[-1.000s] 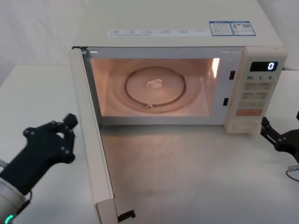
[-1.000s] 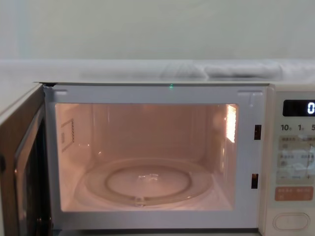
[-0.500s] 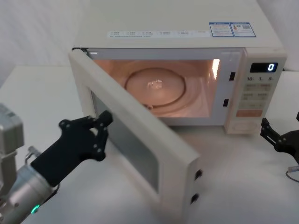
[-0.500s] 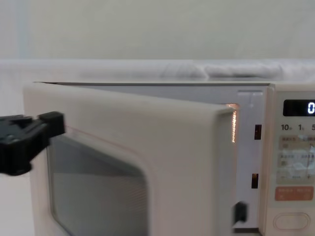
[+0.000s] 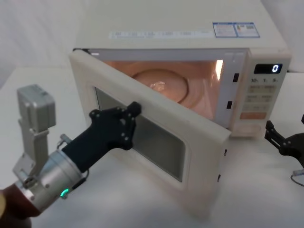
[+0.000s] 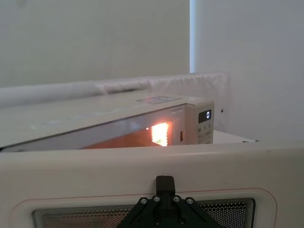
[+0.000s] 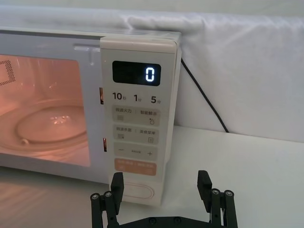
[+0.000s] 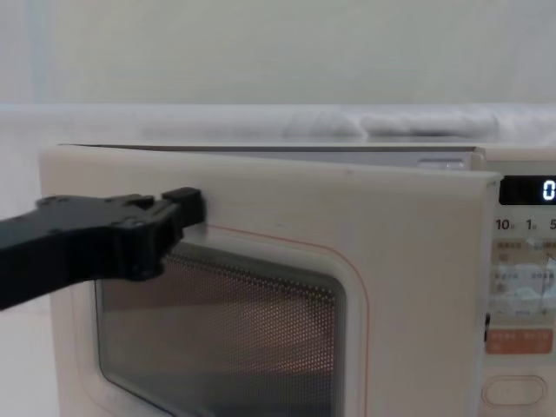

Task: Press the button to open the microwave door with one hand; close the microwave door with the other hand.

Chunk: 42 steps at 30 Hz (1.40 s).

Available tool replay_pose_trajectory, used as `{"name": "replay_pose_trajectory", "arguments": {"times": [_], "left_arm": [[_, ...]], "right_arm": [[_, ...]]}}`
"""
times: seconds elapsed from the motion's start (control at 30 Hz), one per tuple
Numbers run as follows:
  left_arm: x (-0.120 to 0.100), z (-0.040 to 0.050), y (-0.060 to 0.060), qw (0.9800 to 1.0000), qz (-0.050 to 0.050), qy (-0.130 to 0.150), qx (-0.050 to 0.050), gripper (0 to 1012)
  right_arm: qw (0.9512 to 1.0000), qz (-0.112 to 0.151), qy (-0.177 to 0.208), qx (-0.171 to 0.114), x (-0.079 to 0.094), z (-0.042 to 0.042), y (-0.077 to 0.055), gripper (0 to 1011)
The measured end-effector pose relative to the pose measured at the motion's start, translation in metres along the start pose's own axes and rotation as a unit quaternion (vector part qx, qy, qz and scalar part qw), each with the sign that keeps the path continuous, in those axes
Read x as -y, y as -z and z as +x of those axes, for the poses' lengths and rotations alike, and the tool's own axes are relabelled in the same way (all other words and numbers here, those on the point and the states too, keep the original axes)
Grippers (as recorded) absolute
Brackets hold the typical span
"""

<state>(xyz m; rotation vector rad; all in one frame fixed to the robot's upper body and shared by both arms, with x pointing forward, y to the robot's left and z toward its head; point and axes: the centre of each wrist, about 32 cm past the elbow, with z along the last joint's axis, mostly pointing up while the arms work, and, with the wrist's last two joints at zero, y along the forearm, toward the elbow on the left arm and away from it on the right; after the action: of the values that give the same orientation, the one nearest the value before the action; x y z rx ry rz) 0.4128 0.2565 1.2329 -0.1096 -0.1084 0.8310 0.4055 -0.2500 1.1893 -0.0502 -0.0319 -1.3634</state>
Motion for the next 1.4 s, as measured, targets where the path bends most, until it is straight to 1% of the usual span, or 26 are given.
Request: {"name": "replay_pose_trajectory", "arguments": {"times": [0.07,0.1,0.13,0.17,0.2,0.27,0.3,0.33,0.4,0.47,0.5,0.8,0.9,0.97,1.0,1.1,1.27,1.4], "left_arm": [[0.004,0.0006,0.001,1.0000,0.000,0.001,-0.007,0],[0.007,0.0012,0.001,0.9999,0.002,0.003,-0.015,0],[0.007,0.0012,0.001,0.9999,0.002,0.003,-0.015,0],[0.010,0.0020,0.001,0.9997,0.003,0.003,-0.022,0],[0.014,0.0027,0.001,0.9996,0.005,0.003,-0.027,0],[0.017,0.0029,0.000,0.9995,0.008,0.003,-0.029,0],[0.019,0.0030,-0.001,0.9995,0.010,0.003,-0.029,0],[0.023,0.0029,-0.002,0.9995,0.014,0.002,-0.029,0],[0.027,0.0027,-0.003,0.9994,0.017,0.002,-0.029,0],[0.035,0.0015,-0.005,0.9994,0.022,0.004,-0.028,0],[0.035,0.0015,-0.005,0.9994,0.022,0.004,-0.028,0],[0.058,-0.0056,-0.010,0.9994,0.028,0.006,-0.020,0],[0.067,-0.0084,-0.011,0.9993,0.032,0.006,-0.021,0],[0.069,-0.0088,-0.011,0.9992,0.032,0.006,-0.022,0],[0.073,-0.0094,-0.010,0.9991,0.034,0.008,-0.024,0],[0.080,-0.0108,-0.010,0.9990,0.036,0.013,-0.024,0],[0.093,-0.0136,-0.009,0.9988,0.041,0.020,-0.019,0],[0.102,-0.0163,-0.008,0.9989,0.041,0.019,-0.013,0]], "right_arm": [[1.0000,0.000,0.000,0.000,0.000,0.0000,0.000,1002],[1.0000,0.000,0.000,0.000,0.000,0.0000,0.000,1002],[1.0000,0.000,0.000,0.000,0.000,0.0000,0.000,1002],[1.0000,0.000,0.000,0.000,0.000,0.0000,0.000,1002],[1.0000,0.000,0.000,0.000,0.000,0.0000,0.000,1002],[1.0000,0.000,0.000,0.000,0.000,0.0000,0.000,1002],[1.0000,0.000,0.000,0.000,0.000,0.0000,0.000,1002],[1.0000,0.000,0.000,0.000,0.000,0.0000,0.000,1002],[1.0000,0.000,0.000,0.000,0.000,0.0000,0.000,1002],[1.0000,0.000,0.000,0.000,0.000,0.0000,0.000,1002],[1.0000,0.000,0.000,0.000,0.000,0.0000,0.000,1002],[1.0000,0.000,0.000,0.000,0.000,0.0000,0.000,1002],[1.0000,0.000,0.000,0.000,0.000,0.0000,0.000,1002],[1.0000,0.000,0.000,0.000,0.000,0.0000,0.000,1002],[1.0000,0.000,0.000,0.000,0.000,0.0000,0.000,1002],[1.0000,0.000,0.000,0.000,0.000,0.0000,0.000,1002],[1.0000,0.000,0.000,0.000,0.000,0.0000,0.000,1002],[1.0000,0.000,0.000,0.000,0.000,0.0000,0.000,1002]]}}
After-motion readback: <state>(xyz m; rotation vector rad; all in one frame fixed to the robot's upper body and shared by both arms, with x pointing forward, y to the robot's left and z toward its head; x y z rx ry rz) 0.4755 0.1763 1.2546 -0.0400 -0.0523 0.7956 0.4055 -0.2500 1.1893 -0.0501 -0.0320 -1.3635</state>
